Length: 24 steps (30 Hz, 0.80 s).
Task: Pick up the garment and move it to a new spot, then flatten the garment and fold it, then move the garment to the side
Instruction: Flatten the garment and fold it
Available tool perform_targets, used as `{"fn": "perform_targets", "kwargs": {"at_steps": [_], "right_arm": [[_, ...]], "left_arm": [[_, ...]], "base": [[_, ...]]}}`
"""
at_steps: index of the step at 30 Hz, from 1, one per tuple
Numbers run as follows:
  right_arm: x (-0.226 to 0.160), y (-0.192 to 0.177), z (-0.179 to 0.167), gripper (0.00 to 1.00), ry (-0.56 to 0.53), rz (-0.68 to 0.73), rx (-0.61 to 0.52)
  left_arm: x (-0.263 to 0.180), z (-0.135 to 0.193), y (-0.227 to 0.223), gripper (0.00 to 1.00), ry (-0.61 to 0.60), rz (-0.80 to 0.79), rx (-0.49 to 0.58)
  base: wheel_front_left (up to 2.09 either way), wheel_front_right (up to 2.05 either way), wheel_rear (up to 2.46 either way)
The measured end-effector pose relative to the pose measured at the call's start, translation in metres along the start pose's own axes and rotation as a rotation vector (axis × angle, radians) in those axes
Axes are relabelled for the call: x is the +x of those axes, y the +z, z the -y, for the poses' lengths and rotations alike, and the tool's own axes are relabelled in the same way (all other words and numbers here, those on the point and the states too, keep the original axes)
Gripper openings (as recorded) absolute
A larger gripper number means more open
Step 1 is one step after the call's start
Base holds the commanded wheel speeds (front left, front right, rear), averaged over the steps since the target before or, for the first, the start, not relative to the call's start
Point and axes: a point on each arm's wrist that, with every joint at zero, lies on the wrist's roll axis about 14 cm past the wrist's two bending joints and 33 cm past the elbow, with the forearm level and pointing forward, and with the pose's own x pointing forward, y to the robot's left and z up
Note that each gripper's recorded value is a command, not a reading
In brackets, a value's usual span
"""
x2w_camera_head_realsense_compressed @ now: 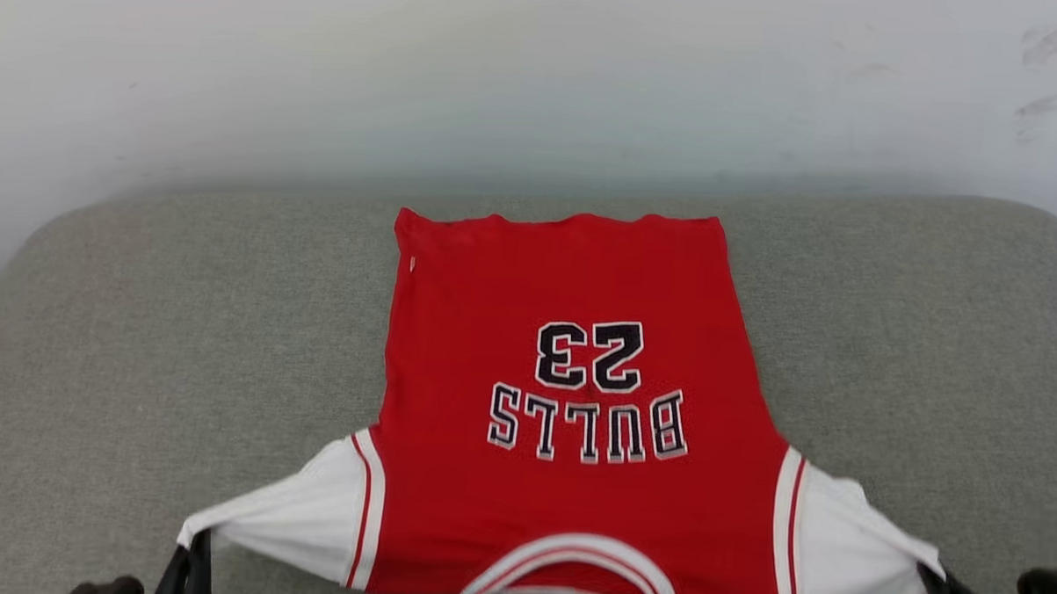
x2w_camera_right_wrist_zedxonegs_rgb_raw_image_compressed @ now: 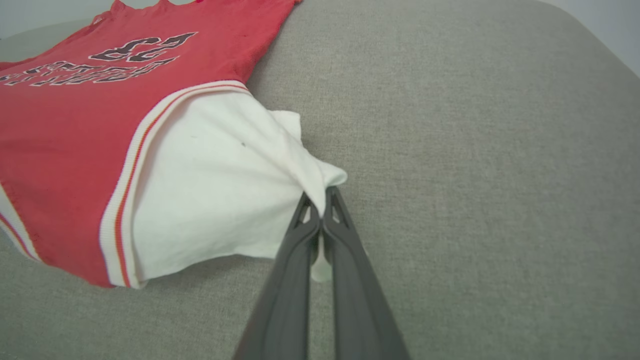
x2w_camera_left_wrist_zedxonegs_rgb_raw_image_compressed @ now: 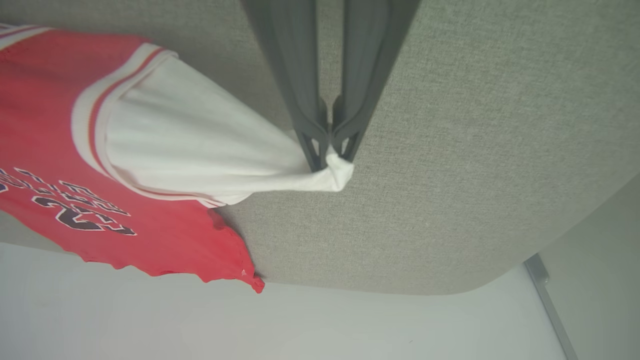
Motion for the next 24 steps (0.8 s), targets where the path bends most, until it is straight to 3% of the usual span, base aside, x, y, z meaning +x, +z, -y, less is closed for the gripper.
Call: {"fn": "perform_targets", "kwargs": {"at_steps": [7,13,14,15,20,24], "right_arm": [[-0.022,-0.051,0.009,0.00,-0.037,-0.155,0.018],[-0.021,-0.057,0.005,0.00,-0.028,-0.176,0.023],[-0.019,-0.054,0.004,0.41,-0.025,-0.166,0.022],[-0.016,-0.049,0.004,1.00,-0.022,-0.145,0.018],[0.002,-0.007,0.004,1.00,-0.011,-0.017,-0.020],[0.018,0.057,0.012,1.00,-0.023,0.168,-0.053]], "left_arm": [[-0.016,-0.004,-0.027,0.00,0.016,-0.083,-0.001],[-0.018,-0.002,-0.034,0.00,0.007,-0.104,-0.004],[-0.017,0.000,-0.034,0.00,0.002,-0.103,-0.003],[-0.016,0.001,-0.033,0.00,-0.002,-0.100,-0.004],[-0.012,0.012,-0.029,0.00,-0.029,-0.085,-0.009],[-0.006,0.023,-0.023,0.00,-0.054,-0.061,-0.015]], "base": [[0.00,0.00,0.00],[0.00,0.00,0.00],[0.00,0.00,0.00],[0.00,0.00,0.00],[0.00,0.00,0.00],[0.00,0.00,0.00]]}}
